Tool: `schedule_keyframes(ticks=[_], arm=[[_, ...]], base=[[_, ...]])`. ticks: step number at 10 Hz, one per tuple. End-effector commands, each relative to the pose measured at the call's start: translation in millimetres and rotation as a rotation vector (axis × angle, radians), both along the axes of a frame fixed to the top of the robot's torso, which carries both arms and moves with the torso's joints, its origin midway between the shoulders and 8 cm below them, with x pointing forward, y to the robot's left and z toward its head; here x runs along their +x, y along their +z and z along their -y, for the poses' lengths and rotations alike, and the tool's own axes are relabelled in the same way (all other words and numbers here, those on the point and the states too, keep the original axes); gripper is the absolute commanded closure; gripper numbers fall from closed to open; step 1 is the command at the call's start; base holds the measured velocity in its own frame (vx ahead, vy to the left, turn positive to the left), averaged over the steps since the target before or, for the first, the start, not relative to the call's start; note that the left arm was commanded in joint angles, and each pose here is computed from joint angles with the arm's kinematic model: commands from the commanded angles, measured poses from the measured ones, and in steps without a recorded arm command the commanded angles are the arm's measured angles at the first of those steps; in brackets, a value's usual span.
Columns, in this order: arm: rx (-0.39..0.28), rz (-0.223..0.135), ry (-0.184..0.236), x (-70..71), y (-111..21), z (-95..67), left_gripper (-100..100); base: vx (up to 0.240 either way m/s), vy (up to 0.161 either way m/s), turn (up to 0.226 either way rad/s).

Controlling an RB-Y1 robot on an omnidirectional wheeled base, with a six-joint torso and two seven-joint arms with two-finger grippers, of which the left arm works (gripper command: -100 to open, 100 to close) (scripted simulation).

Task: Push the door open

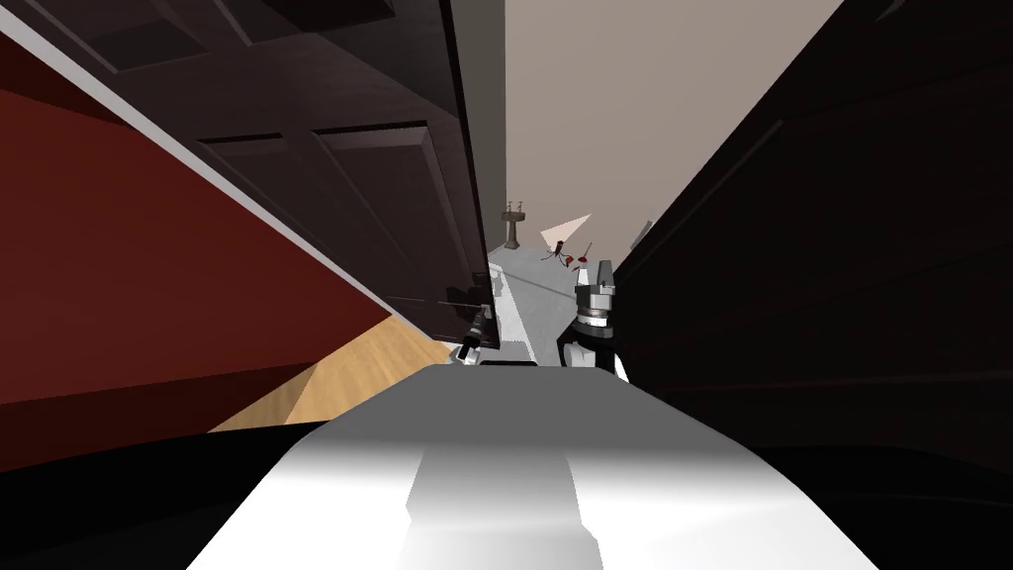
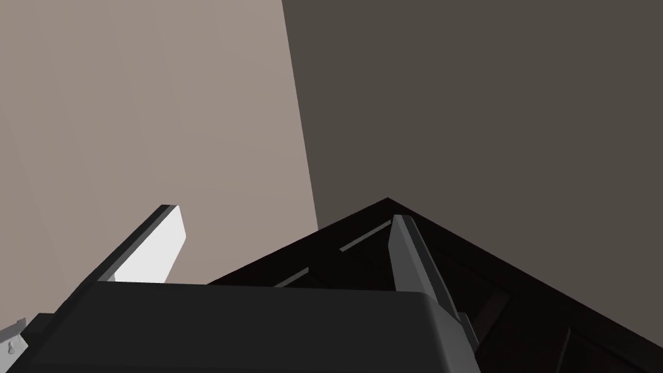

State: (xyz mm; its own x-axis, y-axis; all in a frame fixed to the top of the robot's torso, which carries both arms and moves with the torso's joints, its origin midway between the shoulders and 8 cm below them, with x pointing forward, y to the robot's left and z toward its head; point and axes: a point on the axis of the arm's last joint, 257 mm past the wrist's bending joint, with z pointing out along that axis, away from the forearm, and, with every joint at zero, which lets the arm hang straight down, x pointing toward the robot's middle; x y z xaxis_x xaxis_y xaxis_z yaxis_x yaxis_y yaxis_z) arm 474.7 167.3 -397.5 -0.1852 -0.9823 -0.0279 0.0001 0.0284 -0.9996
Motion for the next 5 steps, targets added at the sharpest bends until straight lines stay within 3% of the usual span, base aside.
schedule_keyframes(ticks=[1,5], arm=[[0.013,0.011,0.017,4.8,3.8,-13.2,100],[0.035,0.015,0.049,8.0,5.3,-34.6,100]], base=[[0.154,-0.039,0.079],[0.184,-0.031,0.082]])
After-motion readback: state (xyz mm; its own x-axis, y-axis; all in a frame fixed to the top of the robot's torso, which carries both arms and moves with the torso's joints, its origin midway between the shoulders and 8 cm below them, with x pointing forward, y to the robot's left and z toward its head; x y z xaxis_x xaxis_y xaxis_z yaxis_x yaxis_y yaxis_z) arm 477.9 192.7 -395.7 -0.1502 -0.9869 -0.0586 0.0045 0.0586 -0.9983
